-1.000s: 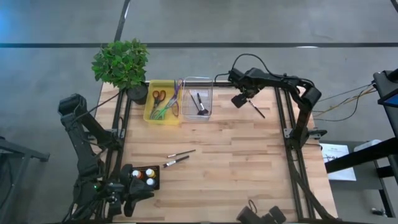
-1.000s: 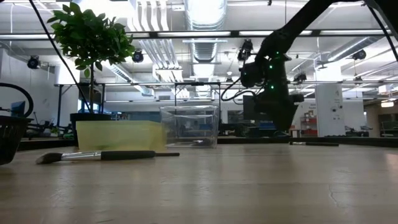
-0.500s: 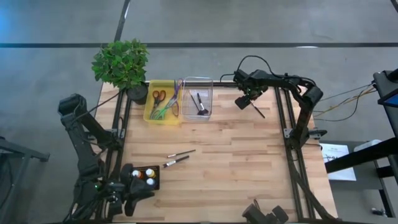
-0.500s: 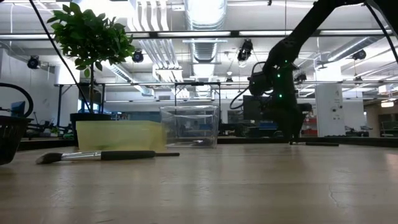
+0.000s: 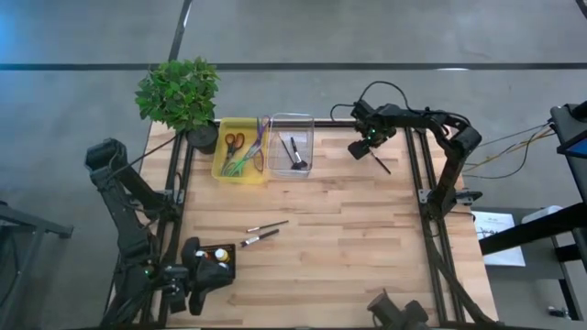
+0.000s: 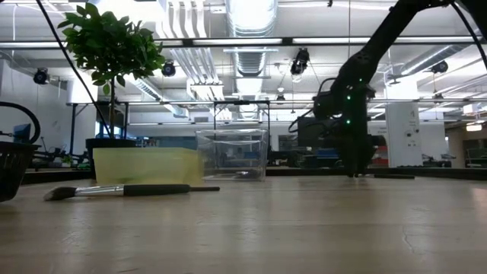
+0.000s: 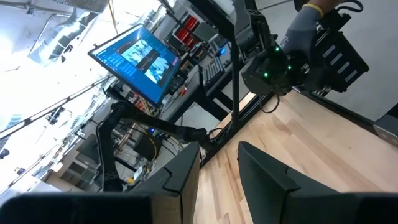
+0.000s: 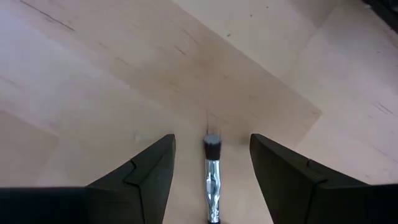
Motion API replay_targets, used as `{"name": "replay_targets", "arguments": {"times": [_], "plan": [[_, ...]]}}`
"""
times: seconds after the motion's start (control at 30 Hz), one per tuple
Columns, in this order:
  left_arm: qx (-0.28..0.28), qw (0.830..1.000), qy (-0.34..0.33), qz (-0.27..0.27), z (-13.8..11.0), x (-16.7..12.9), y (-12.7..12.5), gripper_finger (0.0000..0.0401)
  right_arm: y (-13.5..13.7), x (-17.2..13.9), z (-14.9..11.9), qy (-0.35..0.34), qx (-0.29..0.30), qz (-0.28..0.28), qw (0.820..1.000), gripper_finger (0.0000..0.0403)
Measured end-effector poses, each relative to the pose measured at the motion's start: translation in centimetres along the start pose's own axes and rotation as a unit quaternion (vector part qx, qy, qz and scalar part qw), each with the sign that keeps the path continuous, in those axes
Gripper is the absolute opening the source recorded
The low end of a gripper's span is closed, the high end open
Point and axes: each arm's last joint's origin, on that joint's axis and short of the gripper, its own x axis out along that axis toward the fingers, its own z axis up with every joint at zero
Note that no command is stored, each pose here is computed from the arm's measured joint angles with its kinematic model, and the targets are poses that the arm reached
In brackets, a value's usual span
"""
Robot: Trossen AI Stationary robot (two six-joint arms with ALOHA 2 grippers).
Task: Pick & Place Paint Supplies
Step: Put the silver and black paintbrush into the transparent bin
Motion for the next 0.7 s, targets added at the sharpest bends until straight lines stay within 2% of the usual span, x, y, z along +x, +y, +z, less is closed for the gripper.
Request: {"name": "replay_targets", "arguments": {"times": [0.17,0.27,0.37,0.6,0.7], "plan": [[-0.001,1.0,-0.002,-0.003,-0.1,0.2,0.0,0.0116,-0.3,0.1,-0.2,0.0,0.006,0.021,1.0,0.0208],[-0.001,1.0,-0.002,-0.003,-0.1,0.2,0.0,0.0116,-0.3,0.2,-0.5,0.002,0.007,0.021,1.0,0.0192],[0.0,1.0,-0.001,-0.004,-0.1,0.2,0.0,0.0116,-0.3,0.4,-0.8,0.002,0.009,0.022,1.0,0.0151],[0.0,1.0,-0.001,-0.004,-0.1,0.2,0.0,0.0116,-0.3,0.7,-1.1,0.011,0.015,0.018,1.0,0.0024],[0.0,1.0,-0.001,-0.004,-0.1,0.2,0.0,0.0116,-0.3,0.7,-1.2,0.012,0.017,0.017,1.0,0.0016]]}}
